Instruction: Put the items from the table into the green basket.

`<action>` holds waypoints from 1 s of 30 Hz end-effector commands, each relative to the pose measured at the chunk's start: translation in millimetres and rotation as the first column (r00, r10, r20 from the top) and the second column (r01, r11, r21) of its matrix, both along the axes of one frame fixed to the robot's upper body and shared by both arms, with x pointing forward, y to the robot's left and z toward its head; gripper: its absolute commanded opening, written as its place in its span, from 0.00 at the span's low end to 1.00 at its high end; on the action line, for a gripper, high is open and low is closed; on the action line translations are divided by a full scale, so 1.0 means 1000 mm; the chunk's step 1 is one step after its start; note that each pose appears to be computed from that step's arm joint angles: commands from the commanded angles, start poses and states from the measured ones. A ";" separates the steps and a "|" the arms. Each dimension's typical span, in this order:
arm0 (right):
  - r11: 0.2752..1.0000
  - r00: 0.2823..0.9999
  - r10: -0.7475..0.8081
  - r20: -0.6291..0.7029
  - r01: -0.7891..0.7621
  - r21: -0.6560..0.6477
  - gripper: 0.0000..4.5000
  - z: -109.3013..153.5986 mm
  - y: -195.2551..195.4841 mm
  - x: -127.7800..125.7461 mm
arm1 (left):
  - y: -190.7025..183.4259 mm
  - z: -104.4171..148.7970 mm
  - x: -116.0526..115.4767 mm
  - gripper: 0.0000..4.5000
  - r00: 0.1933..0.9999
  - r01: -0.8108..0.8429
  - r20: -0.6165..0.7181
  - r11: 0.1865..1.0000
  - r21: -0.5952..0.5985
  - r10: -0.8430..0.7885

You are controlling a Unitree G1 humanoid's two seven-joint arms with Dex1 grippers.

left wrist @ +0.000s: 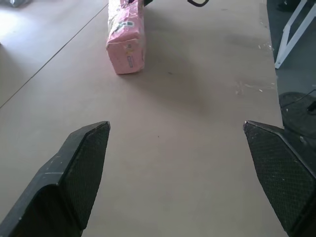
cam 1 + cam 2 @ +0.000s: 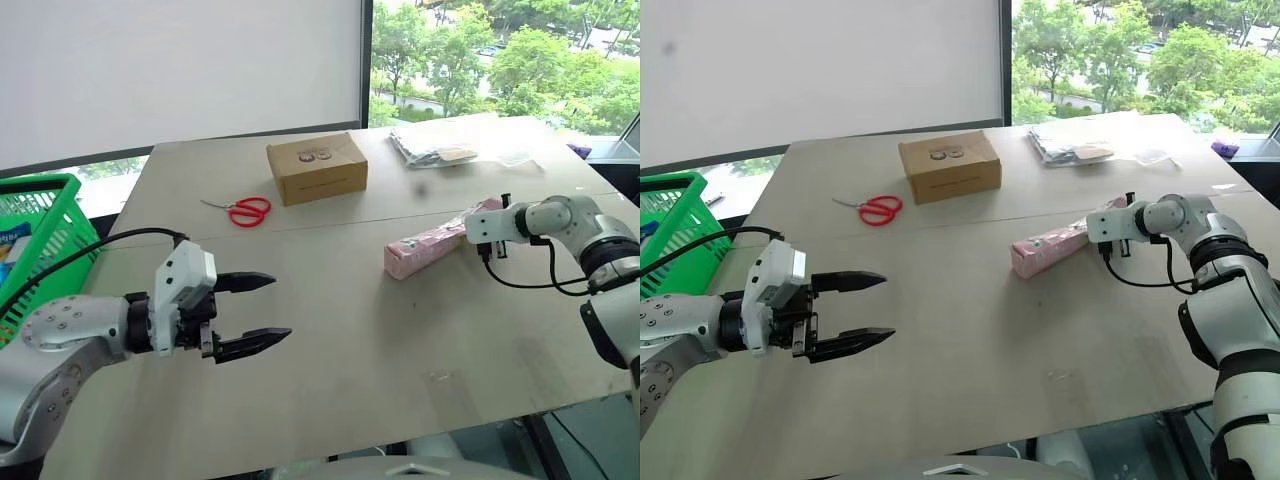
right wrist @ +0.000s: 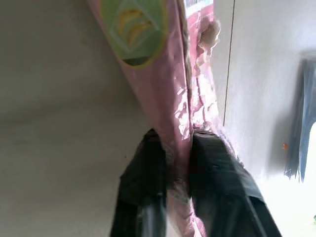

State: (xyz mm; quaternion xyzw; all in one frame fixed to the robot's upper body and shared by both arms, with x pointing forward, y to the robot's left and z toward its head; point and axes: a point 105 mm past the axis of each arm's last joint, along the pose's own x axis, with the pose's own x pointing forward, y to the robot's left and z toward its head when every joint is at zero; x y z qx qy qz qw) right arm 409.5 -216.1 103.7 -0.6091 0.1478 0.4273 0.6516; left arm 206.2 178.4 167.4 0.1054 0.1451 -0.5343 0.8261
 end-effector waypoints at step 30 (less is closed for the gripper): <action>0.470 0.697 0.643 -0.318 -0.032 0.882 0.01 0.127 0.196 -0.129 | -0.057 0.080 0.055 1.00 0.979 0.119 0.206 0.842 -0.525 -0.010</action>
